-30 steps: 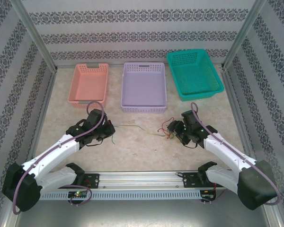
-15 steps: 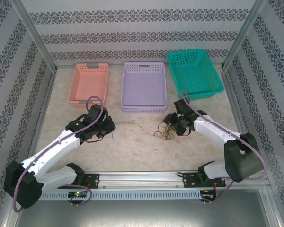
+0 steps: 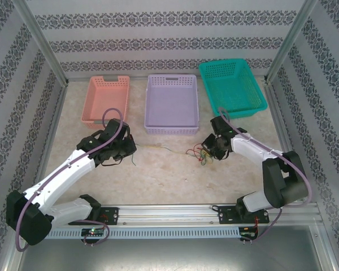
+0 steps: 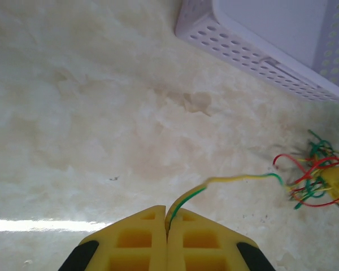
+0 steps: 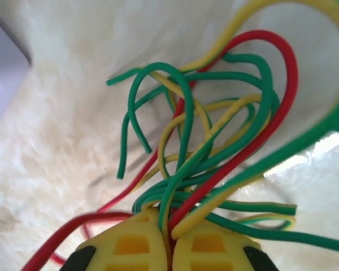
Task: Untangle the cables
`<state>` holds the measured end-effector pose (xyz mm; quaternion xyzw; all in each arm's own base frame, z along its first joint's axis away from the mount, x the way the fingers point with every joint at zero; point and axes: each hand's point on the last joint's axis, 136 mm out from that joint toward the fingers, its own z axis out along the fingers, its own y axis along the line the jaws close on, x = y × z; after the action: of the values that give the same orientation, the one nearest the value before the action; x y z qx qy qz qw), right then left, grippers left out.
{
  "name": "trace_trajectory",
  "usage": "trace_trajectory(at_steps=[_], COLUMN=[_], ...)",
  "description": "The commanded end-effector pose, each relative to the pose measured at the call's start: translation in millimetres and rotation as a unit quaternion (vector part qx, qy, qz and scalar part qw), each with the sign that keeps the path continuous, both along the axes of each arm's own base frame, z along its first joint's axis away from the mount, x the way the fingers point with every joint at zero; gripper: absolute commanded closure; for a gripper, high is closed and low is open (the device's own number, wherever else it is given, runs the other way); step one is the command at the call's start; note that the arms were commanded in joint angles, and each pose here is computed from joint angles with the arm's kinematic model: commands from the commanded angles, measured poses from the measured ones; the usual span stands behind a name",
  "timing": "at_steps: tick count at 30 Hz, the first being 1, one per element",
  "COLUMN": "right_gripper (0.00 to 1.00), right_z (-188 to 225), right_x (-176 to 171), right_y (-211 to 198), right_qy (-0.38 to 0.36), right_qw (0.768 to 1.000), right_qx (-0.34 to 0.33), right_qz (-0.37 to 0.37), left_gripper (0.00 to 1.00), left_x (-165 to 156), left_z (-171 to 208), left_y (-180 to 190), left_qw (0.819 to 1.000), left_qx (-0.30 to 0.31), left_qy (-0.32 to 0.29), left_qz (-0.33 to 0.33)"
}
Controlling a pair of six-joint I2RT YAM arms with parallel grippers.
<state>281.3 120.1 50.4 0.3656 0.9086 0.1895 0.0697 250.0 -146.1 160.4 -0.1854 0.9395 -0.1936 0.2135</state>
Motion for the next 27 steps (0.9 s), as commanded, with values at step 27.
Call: trace_trajectory(at_steps=[27], right_gripper=[1.0], right_z=[11.5], right_x=[14.4], right_y=[-26.6], right_qy=[-0.018], right_qw=[1.0], right_qx=[0.018], right_qz=[0.013], left_gripper=[1.0], left_x=[6.4], left_z=[-60.3], left_y=[64.7], left_qw=[0.977], left_qx=[0.152], left_qy=[0.149], left_qz=[0.0])
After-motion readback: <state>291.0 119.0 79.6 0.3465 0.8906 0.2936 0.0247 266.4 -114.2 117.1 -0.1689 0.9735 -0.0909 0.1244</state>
